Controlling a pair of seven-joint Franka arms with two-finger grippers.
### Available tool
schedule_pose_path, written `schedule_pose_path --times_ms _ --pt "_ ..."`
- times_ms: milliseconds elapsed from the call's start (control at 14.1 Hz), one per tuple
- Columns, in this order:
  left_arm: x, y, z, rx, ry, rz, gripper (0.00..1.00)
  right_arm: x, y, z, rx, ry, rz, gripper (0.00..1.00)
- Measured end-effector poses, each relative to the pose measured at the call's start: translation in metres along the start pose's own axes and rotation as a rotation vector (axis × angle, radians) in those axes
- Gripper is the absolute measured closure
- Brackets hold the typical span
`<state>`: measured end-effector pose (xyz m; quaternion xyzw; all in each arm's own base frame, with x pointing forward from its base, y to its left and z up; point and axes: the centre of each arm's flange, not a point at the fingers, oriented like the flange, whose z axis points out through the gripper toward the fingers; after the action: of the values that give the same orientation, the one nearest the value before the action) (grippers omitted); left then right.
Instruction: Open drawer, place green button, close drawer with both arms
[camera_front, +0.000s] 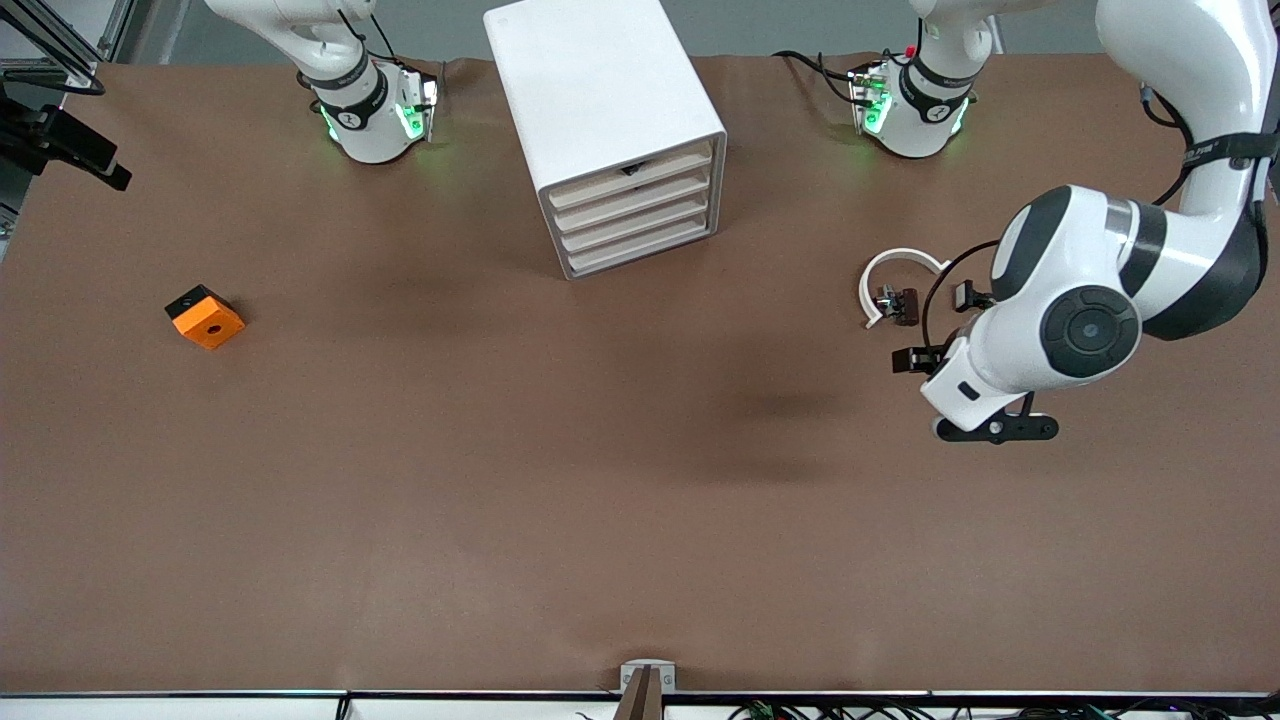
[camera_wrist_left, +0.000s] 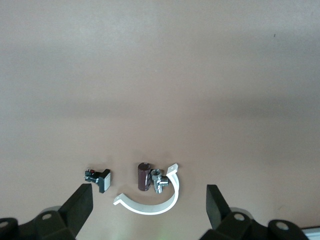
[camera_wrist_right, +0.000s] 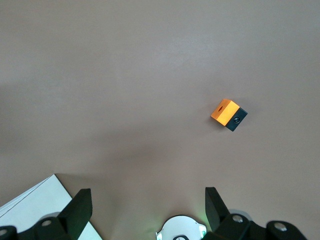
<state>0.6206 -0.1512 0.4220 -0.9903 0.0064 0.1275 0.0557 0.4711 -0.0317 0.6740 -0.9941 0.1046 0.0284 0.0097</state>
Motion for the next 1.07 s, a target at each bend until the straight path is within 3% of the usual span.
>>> schedule_pose_path --times_ms 355,568,781,1065 --pt "-0.022 -0.038 -0.024 -0.004 0.015 0.042 0.0 -0.002 -0.001 0.0 0.014 -0.004 -0.039 0.0" --pt "-0.041 -0.062 -0.04 -0.025 0.035 0.04 0.0 -0.005 -0.001 -0.014 0.017 0.03 -0.091 0.0" --pt "-0.065 -0.077 -0.076 -0.038 0.101 0.023 0.0 -0.007 0.0 -0.025 0.019 0.055 -0.145 0.0" --pt "-0.124 -0.093 -0.132 -0.04 0.2 0.003 0.0 -0.007 -0.002 -0.025 0.018 0.054 -0.16 0.0"
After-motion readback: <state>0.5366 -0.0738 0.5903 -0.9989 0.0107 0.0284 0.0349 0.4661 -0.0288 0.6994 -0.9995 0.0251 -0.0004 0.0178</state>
